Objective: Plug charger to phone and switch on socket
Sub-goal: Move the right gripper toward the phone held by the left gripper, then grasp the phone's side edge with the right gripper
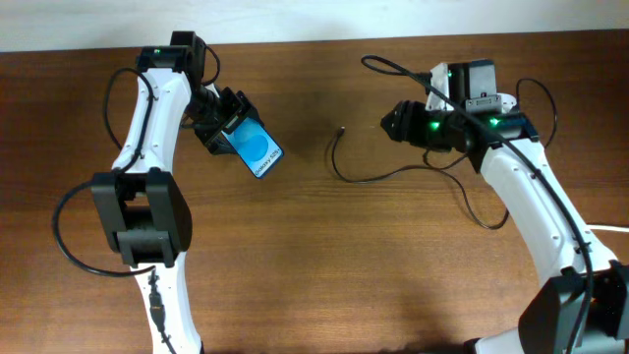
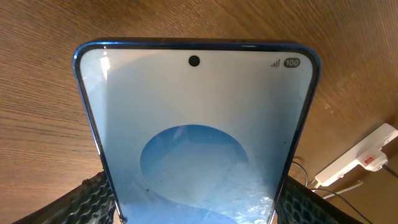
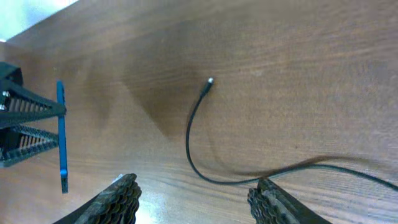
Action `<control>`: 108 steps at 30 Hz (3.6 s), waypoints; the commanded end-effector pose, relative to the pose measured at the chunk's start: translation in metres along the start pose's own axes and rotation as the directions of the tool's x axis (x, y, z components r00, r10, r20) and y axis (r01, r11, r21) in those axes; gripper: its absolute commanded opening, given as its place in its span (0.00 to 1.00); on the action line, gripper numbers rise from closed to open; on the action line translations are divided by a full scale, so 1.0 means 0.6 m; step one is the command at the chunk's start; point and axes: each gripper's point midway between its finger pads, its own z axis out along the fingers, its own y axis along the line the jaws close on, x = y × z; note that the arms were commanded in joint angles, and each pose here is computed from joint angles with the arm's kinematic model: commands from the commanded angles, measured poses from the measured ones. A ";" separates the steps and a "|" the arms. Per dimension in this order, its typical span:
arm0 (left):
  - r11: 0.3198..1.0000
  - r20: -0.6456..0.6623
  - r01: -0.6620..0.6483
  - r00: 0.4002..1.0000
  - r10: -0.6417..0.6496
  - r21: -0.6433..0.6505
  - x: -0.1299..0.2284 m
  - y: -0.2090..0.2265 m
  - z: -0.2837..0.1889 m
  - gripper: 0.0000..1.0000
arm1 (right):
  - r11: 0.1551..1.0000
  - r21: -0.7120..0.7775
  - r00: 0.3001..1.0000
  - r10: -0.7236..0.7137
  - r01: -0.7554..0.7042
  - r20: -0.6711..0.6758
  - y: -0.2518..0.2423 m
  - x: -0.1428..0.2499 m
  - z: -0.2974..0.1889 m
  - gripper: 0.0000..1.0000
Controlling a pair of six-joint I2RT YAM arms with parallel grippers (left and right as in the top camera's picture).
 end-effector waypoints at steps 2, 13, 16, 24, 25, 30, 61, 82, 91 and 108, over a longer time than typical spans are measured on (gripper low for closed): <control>0.993 -0.063 0.029 0.998 -0.022 0.113 0.019 -0.039 -0.012 0.00 | 0.999 0.006 0.999 0.033 -0.033 0.019 0.006 -0.011 -0.003 0.62; 0.913 -0.352 0.256 0.926 -0.137 0.318 0.081 -0.116 -0.043 0.00 | 0.998 -0.025 0.998 0.058 -0.057 0.006 0.015 -0.008 -0.003 0.62; 0.885 -0.428 0.289 0.896 -0.116 0.365 0.099 -0.134 -0.059 0.00 | 0.998 -0.023 0.998 0.058 -0.058 0.003 0.014 -0.007 -0.003 0.62; 0.825 -0.614 0.482 0.757 -0.223 0.295 0.140 -0.142 -0.088 0.00 | 0.998 -0.019 0.998 0.061 -0.061 -0.004 0.013 -0.003 -0.003 0.62; 0.824 -0.616 0.483 0.756 -0.222 0.296 0.140 -0.143 -0.089 0.00 | 0.998 -0.019 0.998 0.061 -0.061 -0.003 0.013 -0.004 -0.003 0.62; 0.832 -0.600 0.476 0.766 -0.232 0.286 0.137 -0.138 -0.084 0.00 | 0.998 -0.019 0.998 0.061 -0.061 -0.004 0.013 -0.004 -0.003 0.62; 0.898 -0.172 0.439 0.887 -0.429 0.028 0.098 -0.098 0.029 0.00 | 0.928 -0.346 0.971 0.060 -0.141 -0.233 0.227 0.106 0.154 0.67; 0.887 -0.223 0.460 0.869 -0.441 0.035 0.117 -0.117 0.032 0.00 | 0.974 -0.224 0.992 0.014 -0.042 -0.126 0.223 0.114 0.179 0.21; 0.887 -0.223 0.461 0.868 -0.443 0.036 0.116 -0.116 0.031 0.46 | 0.972 -0.228 0.993 0.024 -0.050 -0.117 0.218 0.104 0.178 0.04; 0.927 -0.215 0.364 0.916 -0.338 0.092 0.109 -0.127 0.030 0.99 | 0.947 -0.296 0.984 0.083 -0.126 -0.155 0.185 0.065 0.147 0.04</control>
